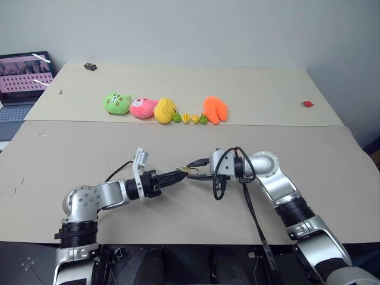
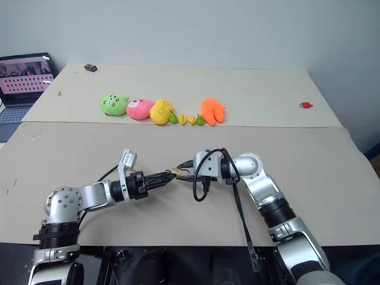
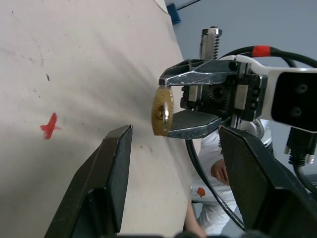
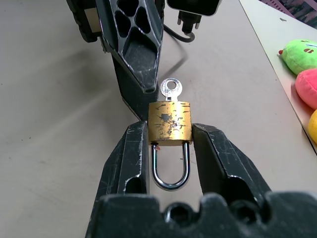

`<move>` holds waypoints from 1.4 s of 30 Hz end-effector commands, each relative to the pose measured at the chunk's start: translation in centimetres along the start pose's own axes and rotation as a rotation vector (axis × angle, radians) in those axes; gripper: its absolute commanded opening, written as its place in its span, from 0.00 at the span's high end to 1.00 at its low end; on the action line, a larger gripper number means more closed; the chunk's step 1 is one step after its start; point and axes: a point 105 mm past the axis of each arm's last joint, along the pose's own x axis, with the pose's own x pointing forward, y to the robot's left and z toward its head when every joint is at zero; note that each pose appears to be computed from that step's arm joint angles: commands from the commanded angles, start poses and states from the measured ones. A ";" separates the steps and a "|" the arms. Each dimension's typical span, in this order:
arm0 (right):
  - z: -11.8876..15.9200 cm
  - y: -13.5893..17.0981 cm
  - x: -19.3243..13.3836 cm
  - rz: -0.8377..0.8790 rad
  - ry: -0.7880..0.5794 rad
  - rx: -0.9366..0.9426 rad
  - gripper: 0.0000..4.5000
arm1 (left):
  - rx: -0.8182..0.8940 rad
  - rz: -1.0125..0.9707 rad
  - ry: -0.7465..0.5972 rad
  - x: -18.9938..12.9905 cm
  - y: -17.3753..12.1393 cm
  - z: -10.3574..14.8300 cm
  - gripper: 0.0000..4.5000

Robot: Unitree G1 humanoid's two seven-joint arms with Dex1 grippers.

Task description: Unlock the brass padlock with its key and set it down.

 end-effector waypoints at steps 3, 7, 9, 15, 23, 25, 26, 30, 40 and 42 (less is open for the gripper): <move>1.4 -0.8 -0.3 -0.027 -0.040 -0.055 0.79 | 0.036 -0.028 -0.035 1.1 -0.6 1.5 0.35; 1.4 -0.8 -0.4 -0.031 -0.039 -0.055 0.79 | 0.041 -0.029 -0.037 1.4 -0.5 1.8 0.35; 1.4 -0.9 -0.4 -0.035 -0.037 -0.055 0.79 | 0.042 -0.037 -0.031 1.6 -0.6 1.7 0.35; 1.4 -1.1 -0.5 -0.045 -0.034 -0.055 0.79 | 0.044 -0.054 -0.029 1.8 -0.8 1.6 0.59; 1.4 -1.2 -0.5 -0.045 -0.033 -0.059 0.79 | 0.047 -0.056 -0.030 2.0 -0.9 1.7 1.00; 1.4 -1.2 -0.5 -0.046 -0.034 -0.058 0.79 | 0.057 -0.043 -0.013 2.0 -0.8 1.5 1.00; 1.4 -1.3 -0.5 -0.047 -0.034 -0.060 0.79 | 0.064 -0.032 -0.007 2.0 -0.7 1.4 1.00; 1.3 -1.6 -0.4 -0.066 -0.032 -0.076 0.79 | 0.066 -0.038 -0.004 1.9 -0.7 1.3 1.00; 0.9 -2.3 -0.8 -0.091 -0.025 -0.021 0.13 | 0.064 -0.046 -0.012 2.1 -0.8 1.4 1.00; 0.4 -1.6 -1.1 -0.054 -0.006 -0.009 0.01 | 0.063 -0.053 -0.017 2.0 -1.0 1.4 1.00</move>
